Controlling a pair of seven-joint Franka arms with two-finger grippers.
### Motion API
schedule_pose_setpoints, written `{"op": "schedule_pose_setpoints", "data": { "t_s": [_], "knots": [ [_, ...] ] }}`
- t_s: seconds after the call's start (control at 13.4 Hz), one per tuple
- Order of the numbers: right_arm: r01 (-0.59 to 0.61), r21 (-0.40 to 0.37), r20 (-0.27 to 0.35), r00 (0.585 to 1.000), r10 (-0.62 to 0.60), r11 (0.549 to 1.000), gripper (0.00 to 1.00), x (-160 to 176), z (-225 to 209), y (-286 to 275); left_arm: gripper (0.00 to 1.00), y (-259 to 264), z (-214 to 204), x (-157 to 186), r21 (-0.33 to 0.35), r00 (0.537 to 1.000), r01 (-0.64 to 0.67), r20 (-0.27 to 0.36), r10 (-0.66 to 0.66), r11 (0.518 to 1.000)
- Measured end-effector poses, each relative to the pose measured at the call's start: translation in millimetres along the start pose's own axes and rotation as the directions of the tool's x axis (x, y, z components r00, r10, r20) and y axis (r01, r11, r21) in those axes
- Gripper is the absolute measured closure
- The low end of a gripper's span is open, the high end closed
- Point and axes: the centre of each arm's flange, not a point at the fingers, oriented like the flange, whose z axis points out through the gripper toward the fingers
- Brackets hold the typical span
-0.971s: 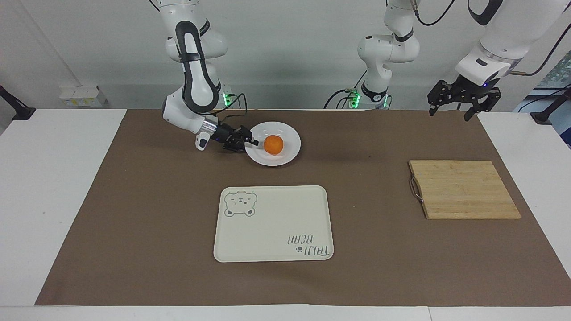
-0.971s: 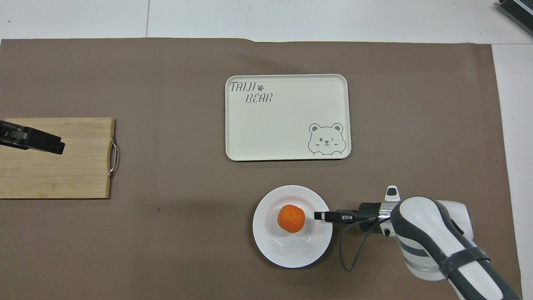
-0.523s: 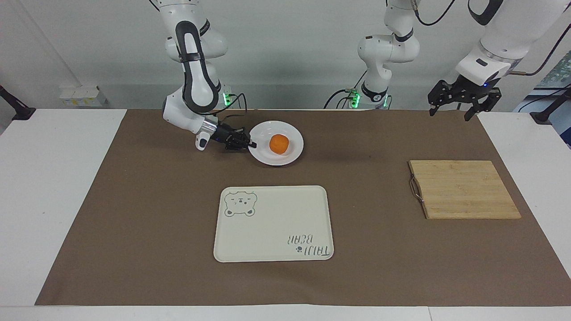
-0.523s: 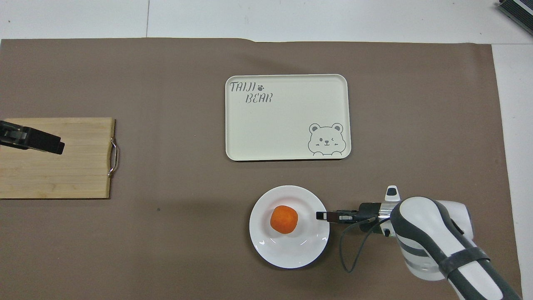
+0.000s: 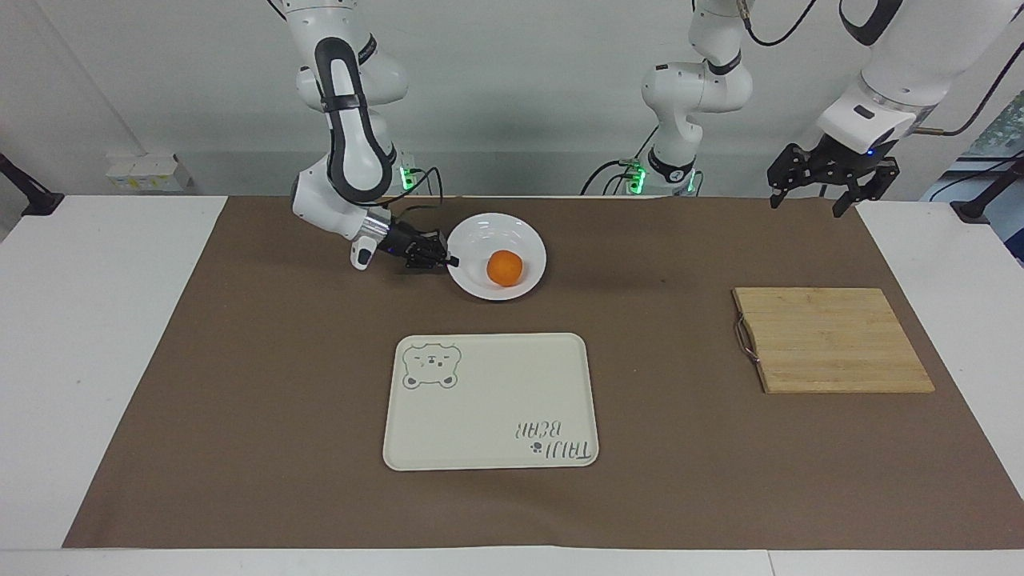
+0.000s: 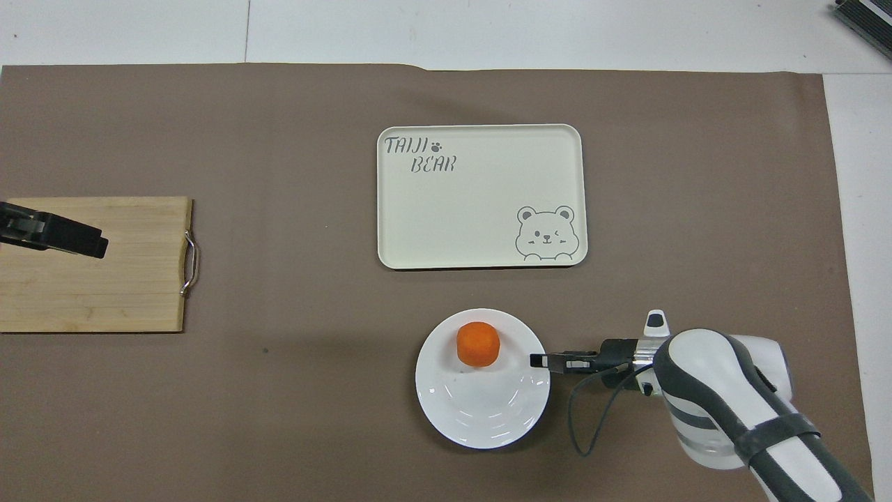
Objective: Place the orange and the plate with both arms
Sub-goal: 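Grip the plate rim with the right gripper, then slide the plate with the right gripper onto the bear tray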
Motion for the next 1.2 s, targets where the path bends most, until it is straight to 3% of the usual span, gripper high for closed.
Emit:
{"op": "schedule_pose_setpoints", "data": {
  "t_s": [0.45, 1.2],
  "knots": [
    [0.133, 0.001, -0.020, 0.991, -0.133, 0.991, 0.96, 9, -6, -3, 0.00, 0, 0, 0, 0.000, 1.000, 0.000, 0.000, 0.000, 1.000],
    [0.119, 0.046, -0.107, 0.988, -0.113, 0.992, 0.96, 60, -35, -59, 0.00, 0, 0, 0, 0.000, 1.000, 0.000, 0.000, 0.000, 1.000]
  ]
}}
